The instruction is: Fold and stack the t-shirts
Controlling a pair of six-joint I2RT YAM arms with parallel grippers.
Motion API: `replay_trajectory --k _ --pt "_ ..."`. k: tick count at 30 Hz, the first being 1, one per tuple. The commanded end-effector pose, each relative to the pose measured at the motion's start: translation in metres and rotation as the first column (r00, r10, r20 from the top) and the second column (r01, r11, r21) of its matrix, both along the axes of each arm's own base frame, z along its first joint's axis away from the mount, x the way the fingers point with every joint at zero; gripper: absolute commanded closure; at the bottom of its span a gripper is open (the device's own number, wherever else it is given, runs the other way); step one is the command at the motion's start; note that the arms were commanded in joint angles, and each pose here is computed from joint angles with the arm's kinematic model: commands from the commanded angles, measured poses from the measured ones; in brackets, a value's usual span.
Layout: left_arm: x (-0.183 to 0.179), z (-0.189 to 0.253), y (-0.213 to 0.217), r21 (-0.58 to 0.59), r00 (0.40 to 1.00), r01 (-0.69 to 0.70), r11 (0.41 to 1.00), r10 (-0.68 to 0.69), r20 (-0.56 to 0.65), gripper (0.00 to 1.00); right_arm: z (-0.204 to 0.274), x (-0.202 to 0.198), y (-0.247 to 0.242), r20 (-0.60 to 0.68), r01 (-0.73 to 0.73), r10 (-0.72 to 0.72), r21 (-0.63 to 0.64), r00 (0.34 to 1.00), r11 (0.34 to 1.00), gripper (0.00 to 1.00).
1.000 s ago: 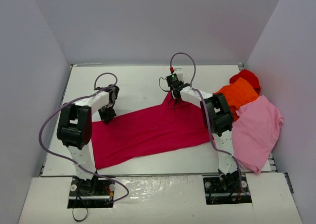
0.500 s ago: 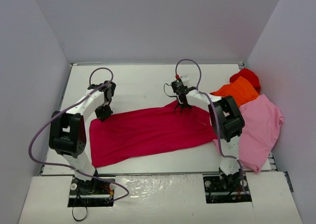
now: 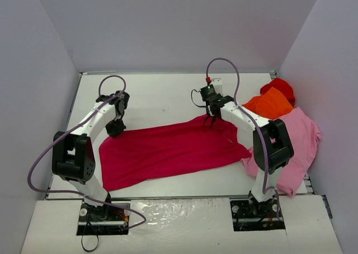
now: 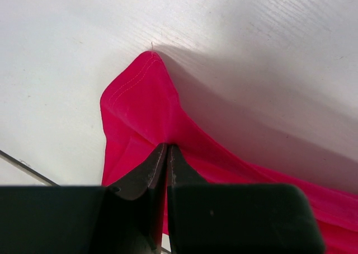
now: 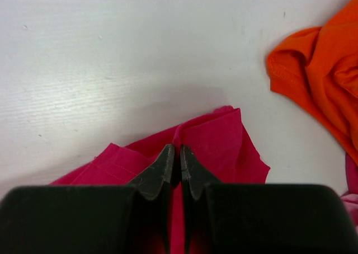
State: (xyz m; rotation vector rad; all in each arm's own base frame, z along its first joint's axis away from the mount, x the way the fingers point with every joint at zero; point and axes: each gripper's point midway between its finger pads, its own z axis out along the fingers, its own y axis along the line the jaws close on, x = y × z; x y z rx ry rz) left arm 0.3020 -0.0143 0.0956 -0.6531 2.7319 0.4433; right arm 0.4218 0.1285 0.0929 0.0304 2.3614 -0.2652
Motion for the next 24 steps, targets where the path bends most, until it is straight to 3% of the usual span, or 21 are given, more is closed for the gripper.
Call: replay_trajectory --k 1,11,15,20,24 --pt "0.006 0.032 0.008 0.051 0.998 0.004 0.999 -0.007 0.063 1.00 0.046 0.029 0.009 0.118 0.020 -0.025 0.044 0.993 0.999 1.00" --pt "0.004 0.037 0.008 0.048 0.998 0.013 0.999 -0.016 0.057 1.00 0.083 0.012 0.010 0.184 -0.006 -0.009 0.082 0.983 0.997 1.00" --pt "0.006 0.032 0.001 0.028 0.998 0.021 0.999 -0.022 0.057 1.00 0.114 0.034 0.022 0.303 -0.074 0.042 0.094 0.952 0.993 1.00" --pt "0.004 0.025 -0.005 0.025 0.999 0.032 0.999 -0.032 0.039 1.00 0.106 0.072 0.058 0.328 -0.187 0.142 0.108 0.934 0.977 1.00" --pt "0.003 0.021 -0.005 0.029 0.999 0.035 0.999 -0.035 0.025 1.00 0.106 0.066 0.088 0.352 -0.287 0.228 0.123 0.908 0.950 1.00"
